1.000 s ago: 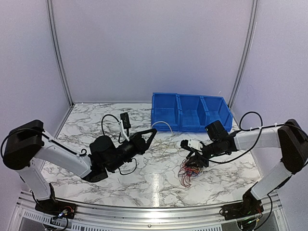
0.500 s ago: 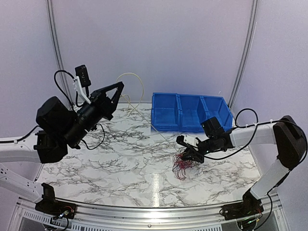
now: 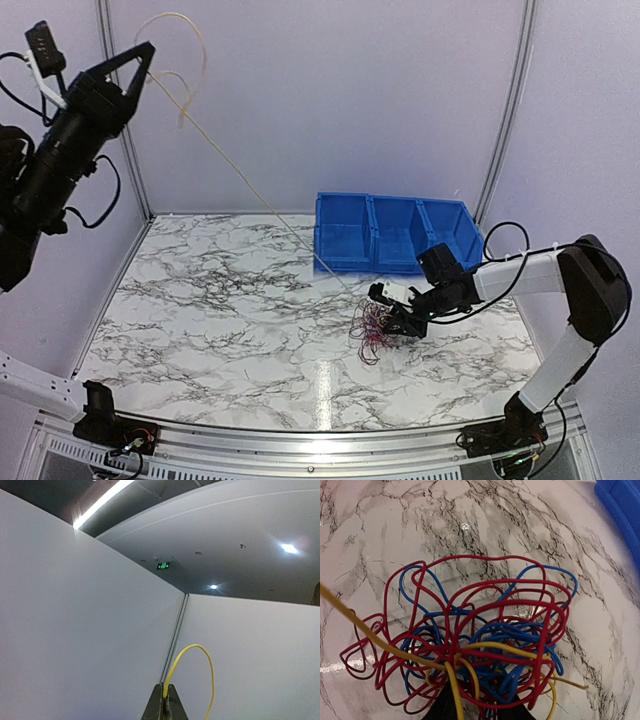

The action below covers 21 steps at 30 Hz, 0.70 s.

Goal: Untangle the cables

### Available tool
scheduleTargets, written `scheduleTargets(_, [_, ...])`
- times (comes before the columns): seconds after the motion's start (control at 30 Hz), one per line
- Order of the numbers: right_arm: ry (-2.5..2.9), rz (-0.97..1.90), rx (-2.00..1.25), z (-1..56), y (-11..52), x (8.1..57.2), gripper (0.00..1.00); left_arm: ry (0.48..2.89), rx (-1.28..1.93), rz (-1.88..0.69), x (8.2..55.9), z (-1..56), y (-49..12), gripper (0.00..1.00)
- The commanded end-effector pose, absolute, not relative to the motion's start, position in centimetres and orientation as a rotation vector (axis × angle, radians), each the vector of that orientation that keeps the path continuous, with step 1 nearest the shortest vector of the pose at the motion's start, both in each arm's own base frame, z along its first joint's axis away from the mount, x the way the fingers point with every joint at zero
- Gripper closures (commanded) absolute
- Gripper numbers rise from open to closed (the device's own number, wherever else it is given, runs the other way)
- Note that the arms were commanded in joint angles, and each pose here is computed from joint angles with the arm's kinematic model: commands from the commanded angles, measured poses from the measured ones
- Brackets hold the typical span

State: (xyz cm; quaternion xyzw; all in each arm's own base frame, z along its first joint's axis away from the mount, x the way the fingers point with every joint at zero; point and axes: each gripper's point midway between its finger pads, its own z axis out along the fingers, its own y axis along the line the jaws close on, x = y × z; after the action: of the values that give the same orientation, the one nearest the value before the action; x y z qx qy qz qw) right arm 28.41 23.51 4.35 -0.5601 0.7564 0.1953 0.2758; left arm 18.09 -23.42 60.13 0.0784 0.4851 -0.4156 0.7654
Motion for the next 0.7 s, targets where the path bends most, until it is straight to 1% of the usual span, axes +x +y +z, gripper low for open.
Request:
scheduleTargets(0.0, [2.171,0.459,-1.477,2.8,21.0,28.4,0.74,0.979,0.120,-0.863,17.0,63.2,-19.7,1.00])
scheduleTargets(0.13, [2.181,0.448,-1.447,3.0,20.4,28.9,0.76,0.982,0.113,-0.830,16.9,63.7,-18.8,1.00])
scheduleTargets(0.23, [2.206,0.427,-1.433,2.6,19.8,29.2,0.81,0.941,0.088,-0.821,15.9,66.4,-16.4,1.00])
scheduleTargets(0.27, [2.216,0.421,-1.427,2.5,19.6,29.4,0.84,0.928,0.083,-0.823,15.5,67.4,-15.5,1.00])
scheduleTargets(0.33, [2.232,0.409,-1.411,2.5,19.3,29.7,0.96,0.913,0.075,-0.830,14.8,69.2,-14.1,1.00])
scheduleTargets(0.37, [2.239,0.397,-1.403,2.4,19.2,29.9,0.99,0.915,0.070,-0.829,14.6,69.9,-13.5,1.00])
scheduleTargets(0.67, [2.324,0.246,-1.309,1.8,16.8,31.8,1.00,0.895,0.010,-0.824,13.1,72.7,-8.6,1.00])
